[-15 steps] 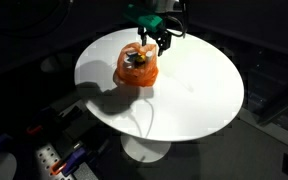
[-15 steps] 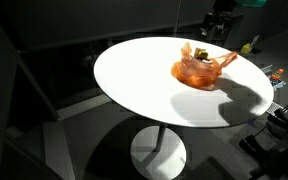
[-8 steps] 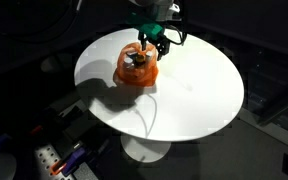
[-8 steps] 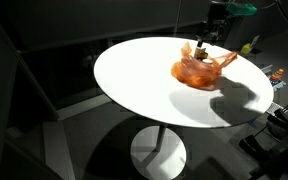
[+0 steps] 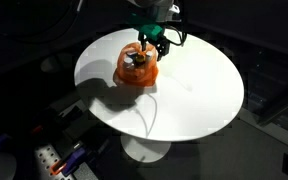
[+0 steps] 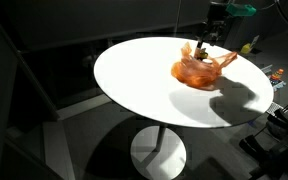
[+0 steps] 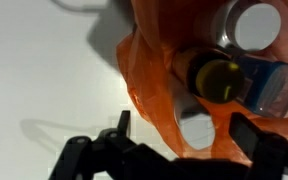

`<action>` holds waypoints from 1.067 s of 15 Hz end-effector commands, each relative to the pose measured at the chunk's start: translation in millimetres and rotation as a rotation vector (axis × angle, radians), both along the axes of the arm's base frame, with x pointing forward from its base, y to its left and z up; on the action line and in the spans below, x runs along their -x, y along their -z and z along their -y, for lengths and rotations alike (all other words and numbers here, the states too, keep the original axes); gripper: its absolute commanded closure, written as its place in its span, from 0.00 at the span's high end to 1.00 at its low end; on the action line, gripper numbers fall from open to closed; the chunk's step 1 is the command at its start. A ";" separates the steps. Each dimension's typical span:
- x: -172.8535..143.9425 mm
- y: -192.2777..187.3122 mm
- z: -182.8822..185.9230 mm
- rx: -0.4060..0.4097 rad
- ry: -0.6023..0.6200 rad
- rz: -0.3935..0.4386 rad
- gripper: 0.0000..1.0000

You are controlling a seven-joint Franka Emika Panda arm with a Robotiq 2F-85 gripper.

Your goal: Take the white and blue bottle out of the plastic bag then put it on the table

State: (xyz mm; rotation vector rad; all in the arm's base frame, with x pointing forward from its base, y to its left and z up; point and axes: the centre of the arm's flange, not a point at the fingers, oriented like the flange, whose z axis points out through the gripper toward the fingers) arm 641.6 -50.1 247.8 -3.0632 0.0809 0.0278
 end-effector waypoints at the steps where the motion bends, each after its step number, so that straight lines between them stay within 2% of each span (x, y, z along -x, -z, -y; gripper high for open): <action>1: -3.0 0.9 -4.5 0.010 -0.006 0.002 1.00; 5: -7.2 4.1 -10.6 0.029 -0.015 0.003 1.00; 6: -8.5 4.7 -11.3 0.037 -0.017 0.006 0.94; 7: -9.5 5.0 -11.9 0.041 -0.017 0.008 0.83; 9: -11.2 5.4 -12.4 0.051 -0.024 0.014 0.73; 10: -12.5 6.2 -12.5 0.056 -0.024 0.018 0.65; 11: -13.2 6.6 -12.4 0.059 -0.026 0.018 0.52; 12: -13.9 7.0 -12.6 0.064 -0.027 0.022 0.42; 16: -14.2 1.6 -15.3 0.066 -0.027 0.040 0.12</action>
